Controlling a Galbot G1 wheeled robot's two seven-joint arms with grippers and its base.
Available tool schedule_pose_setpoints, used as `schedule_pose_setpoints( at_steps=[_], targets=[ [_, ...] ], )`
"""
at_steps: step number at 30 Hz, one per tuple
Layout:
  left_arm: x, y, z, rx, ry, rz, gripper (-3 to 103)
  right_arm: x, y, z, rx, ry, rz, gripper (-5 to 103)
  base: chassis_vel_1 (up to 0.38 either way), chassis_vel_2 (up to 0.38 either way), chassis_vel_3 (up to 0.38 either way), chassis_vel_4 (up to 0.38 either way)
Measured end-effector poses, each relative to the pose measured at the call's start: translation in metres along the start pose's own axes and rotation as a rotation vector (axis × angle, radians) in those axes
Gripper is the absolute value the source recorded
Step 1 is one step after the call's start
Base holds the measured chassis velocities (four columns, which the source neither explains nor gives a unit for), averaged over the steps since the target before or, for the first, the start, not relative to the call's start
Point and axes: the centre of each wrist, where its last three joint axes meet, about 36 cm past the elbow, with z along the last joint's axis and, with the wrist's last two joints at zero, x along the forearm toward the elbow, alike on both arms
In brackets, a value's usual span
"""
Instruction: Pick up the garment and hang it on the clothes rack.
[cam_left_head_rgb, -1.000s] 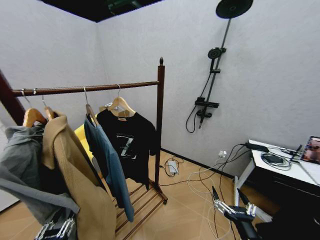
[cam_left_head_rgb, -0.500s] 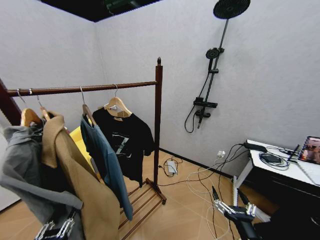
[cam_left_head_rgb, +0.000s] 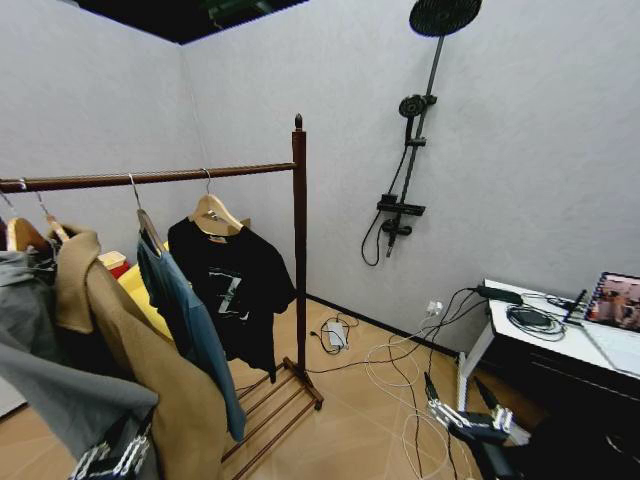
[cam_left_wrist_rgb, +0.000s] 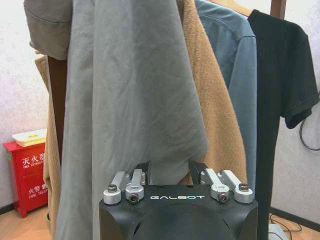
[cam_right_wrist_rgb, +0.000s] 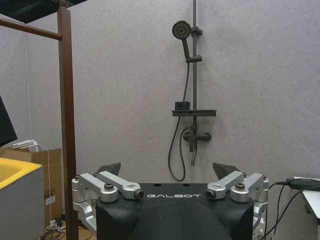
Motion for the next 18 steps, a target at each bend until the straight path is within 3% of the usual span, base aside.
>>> schedule_pose_setpoints(
  at_steps=[18],
  targets=[
    [0.0000, 0.0000, 0.0000, 0.000, 0.000, 0.000, 46, 0.0000, 0.0000, 0.0000, 0.000, 0.000, 0.000, 100, -0.008, -0.006, -0.001, -0.004]
  ],
)
